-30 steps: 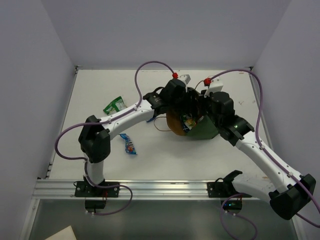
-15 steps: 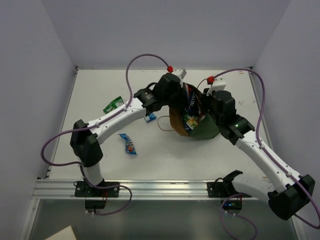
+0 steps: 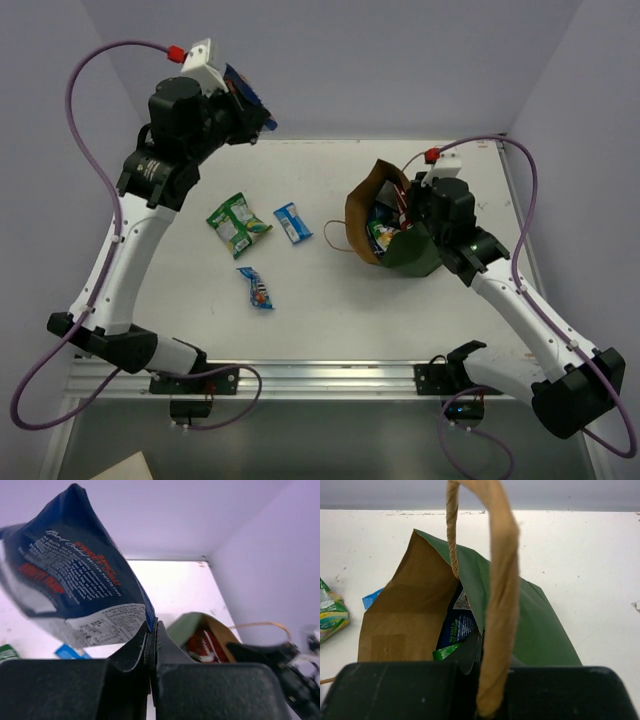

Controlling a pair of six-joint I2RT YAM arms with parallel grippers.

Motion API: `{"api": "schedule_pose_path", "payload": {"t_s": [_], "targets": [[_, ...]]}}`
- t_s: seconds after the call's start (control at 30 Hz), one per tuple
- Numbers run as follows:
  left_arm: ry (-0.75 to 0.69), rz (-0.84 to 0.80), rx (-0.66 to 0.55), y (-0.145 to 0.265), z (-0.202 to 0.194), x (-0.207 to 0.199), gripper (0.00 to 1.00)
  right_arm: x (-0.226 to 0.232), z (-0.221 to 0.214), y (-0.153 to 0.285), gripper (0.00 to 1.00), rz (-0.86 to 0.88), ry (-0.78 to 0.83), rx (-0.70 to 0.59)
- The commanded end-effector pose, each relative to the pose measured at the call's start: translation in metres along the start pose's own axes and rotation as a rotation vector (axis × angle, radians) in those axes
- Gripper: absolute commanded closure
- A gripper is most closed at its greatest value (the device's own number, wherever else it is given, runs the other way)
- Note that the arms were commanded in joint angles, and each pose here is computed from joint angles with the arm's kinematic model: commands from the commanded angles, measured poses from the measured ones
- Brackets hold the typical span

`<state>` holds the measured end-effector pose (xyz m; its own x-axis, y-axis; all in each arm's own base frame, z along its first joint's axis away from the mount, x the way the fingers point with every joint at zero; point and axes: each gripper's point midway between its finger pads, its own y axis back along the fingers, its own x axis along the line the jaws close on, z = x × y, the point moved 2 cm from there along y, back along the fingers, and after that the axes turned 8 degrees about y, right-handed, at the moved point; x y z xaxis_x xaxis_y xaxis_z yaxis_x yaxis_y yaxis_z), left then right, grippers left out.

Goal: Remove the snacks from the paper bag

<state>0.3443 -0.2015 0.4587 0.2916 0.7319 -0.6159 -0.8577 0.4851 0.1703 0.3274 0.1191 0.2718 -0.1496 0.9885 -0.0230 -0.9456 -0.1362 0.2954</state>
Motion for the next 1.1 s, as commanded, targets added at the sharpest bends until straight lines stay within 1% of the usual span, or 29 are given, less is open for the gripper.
{"api": "schedule_pose_path", "payload": {"t_s": [0.0,0.07,0.1,0.17,0.2,0.27,0.3,0.33,0.4,0.43,0.47,0.5,0.53,0.57,0.6,0.67,0.7,0.73,0.77,0.8,0.87,0.9,0.93,0.97,1.0,1.03,1.07], "targets": [[-0.070,0.127,0.023,-0.026,-0.001,0.055,1.00,-0.003,-0.023,0.000,1.00,-0.007,0.006,0.082],[-0.078,0.147,0.004,-0.047,0.002,0.079,1.00,-0.002,-0.021,0.000,1.00,-0.002,0.006,0.078],[-0.073,0.152,0.031,-0.064,-0.006,0.092,1.00,-0.001,-0.020,0.000,1.00,0.007,0.008,0.075],[-0.063,0.129,0.012,-0.089,-0.008,0.107,1.00,0.001,-0.019,0.001,1.00,0.020,0.014,0.073],[-0.038,0.124,0.046,-0.110,-0.021,0.121,1.00,0.002,-0.017,0.001,1.00,0.031,0.015,0.070],[-0.029,0.092,0.035,-0.134,-0.024,0.129,1.00,0.004,-0.017,0.001,1.00,0.044,0.026,0.072],[-0.008,0.089,0.074,-0.152,-0.041,0.142,1.00,0.005,-0.015,0.001,1.00,0.049,0.027,0.069],[-0.010,0.048,0.040,-0.163,-0.037,0.142,1.00,0.007,-0.015,0.000,1.00,0.061,0.031,0.072],[0.021,0.027,0.068,-0.177,-0.062,0.160,1.00,0.008,-0.017,-0.001,1.00,0.070,0.035,0.077],[0.015,-0.003,0.024,-0.183,-0.060,0.161,1.00,0.010,-0.017,-0.002,1.00,0.079,0.036,0.080],[0.030,0.004,0.026,-0.185,-0.067,0.168,1.00,0.011,-0.018,-0.002,1.00,0.082,0.035,0.084],[0.052,0.035,0.061,-0.185,-0.090,0.186,1.00,0.011,-0.021,-0.002,1.00,0.083,0.036,0.090],[0.061,0.033,0.058,-0.186,-0.097,0.192,0.84,0.011,-0.022,-0.002,1.00,0.086,0.033,0.091],[0.072,0.051,0.081,-0.186,-0.110,0.201,0.71,0.013,-0.023,-0.002,1.00,0.093,0.031,0.095],[0.089,0.081,0.123,-0.184,-0.125,0.212,0.53,0.013,-0.024,-0.002,1.00,0.096,0.029,0.097],[0.099,0.086,0.157,-0.179,-0.134,0.214,0.39,0.014,-0.023,-0.001,1.00,0.102,0.028,0.097],[0.092,0.062,0.146,-0.171,-0.126,0.202,0.24,0.014,-0.022,-0.001,1.00,0.104,0.027,0.095],[0.092,0.062,0.149,-0.162,-0.127,0.199,0.15,0.014,-0.021,0.000,1.00,0.105,0.029,0.093],[0.084,0.049,0.140,-0.155,-0.121,0.190,0.09,0.014,-0.019,0.001,1.00,0.104,0.032,0.090],[0.066,0.019,0.108,-0.139,-0.104,0.168,0.02,0.013,-0.018,0.002,1.00,0.105,0.031,0.087],[0.039,0.008,0.123,-0.120,-0.097,0.147,0.01,0.013,-0.014,0.004,1.00,0.110,0.040,0.076],[0.018,-0.027,0.113,-0.102,-0.091,0.118,0.02,0.014,-0.011,0.006,1.00,0.119,0.042,0.064],[0.005,-0.031,0.140,-0.092,-0.097,0.105,0.02,0.014,-0.010,0.007,1.00,0.122,0.051,0.061],[-0.029,-0.066,0.122,-0.078,-0.088,0.081,0.03,0.014,-0.008,0.008,1.00,0.126,0.054,0.055],[-0.045,-0.094,0.151,-0.072,-0.101,0.056,0.04,0.014,-0.006,0.009,1.00,0.129,0.053,0.046],[-0.047,-0.094,0.196,-0.064,-0.112,0.045,0.04,0.014,-0.005,0.010,1.00,0.131,0.058,0.040],[-0.022,-0.121,0.206,-0.055,-0.115,0.026,0.05,0.013,-0.003,0.010,1.00,0.130,0.059,0.034]]}}
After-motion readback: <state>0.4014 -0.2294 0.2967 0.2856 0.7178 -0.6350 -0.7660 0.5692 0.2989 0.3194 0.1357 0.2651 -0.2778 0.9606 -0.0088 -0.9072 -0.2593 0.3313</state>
